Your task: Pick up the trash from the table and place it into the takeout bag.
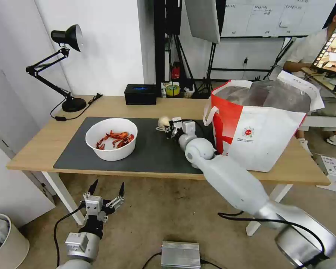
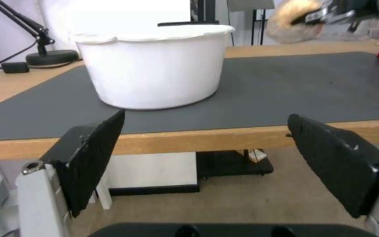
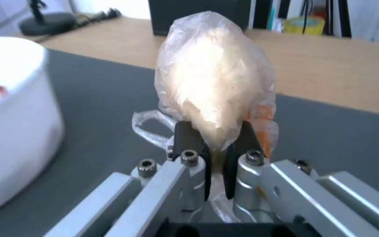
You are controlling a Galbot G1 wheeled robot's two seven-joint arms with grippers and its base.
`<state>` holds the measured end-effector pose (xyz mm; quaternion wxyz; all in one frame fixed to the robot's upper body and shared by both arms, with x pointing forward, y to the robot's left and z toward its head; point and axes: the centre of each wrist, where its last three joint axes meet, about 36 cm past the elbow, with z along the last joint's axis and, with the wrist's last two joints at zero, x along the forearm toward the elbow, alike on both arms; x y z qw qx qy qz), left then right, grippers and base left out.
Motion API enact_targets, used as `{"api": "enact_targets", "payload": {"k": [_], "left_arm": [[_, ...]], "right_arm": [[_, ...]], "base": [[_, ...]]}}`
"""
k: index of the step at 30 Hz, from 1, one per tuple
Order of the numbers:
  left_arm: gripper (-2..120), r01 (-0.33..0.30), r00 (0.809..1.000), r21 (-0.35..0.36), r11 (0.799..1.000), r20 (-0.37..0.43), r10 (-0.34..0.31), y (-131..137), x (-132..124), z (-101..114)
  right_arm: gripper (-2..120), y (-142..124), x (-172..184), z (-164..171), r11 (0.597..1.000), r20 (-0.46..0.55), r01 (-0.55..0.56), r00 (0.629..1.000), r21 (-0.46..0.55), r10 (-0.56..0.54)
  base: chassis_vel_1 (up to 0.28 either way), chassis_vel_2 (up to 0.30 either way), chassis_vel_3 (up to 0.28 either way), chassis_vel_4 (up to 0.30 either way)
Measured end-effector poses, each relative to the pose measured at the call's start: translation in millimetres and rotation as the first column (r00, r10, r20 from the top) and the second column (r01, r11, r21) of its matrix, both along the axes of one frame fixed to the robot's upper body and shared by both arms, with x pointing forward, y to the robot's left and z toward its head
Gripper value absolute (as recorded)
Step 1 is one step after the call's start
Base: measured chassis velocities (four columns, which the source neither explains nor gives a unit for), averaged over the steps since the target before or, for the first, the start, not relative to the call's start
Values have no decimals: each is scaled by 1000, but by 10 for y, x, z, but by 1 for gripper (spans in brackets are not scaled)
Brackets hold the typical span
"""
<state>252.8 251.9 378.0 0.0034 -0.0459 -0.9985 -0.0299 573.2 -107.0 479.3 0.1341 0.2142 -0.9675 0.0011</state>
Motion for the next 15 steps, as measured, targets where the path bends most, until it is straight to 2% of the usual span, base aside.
{"api": "enact_targets", "payload": {"k": [2,6,9,10,15], "left_arm": [[100,1,1000,3,1000,-2,-1,-11,-14,-5],[100,2,1000,2,1000,-2,-2,-20,-29,-2],[100,4,1000,2,1000,1,-4,-32,-54,24],[100,4,1000,2,1000,1,-4,-32,-54,24],[100,9,1000,7,1000,6,-9,-43,-76,47]], "right_arm": [[5,-86,-252,151,1000,42,0,999,-3,0],[5,-171,-465,279,1000,65,3,998,-5,-3],[5,-365,-798,443,1000,103,1,995,14,-3],[5,-365,-798,443,1000,103,1,995,14,-3],[5,-693,-1086,628,999,189,32,981,15,-35]], "base": [[0,0,0,0],[0,0,0,0],[0,0,0,0],[0,0,0,0],[0,0,0,0]]}}
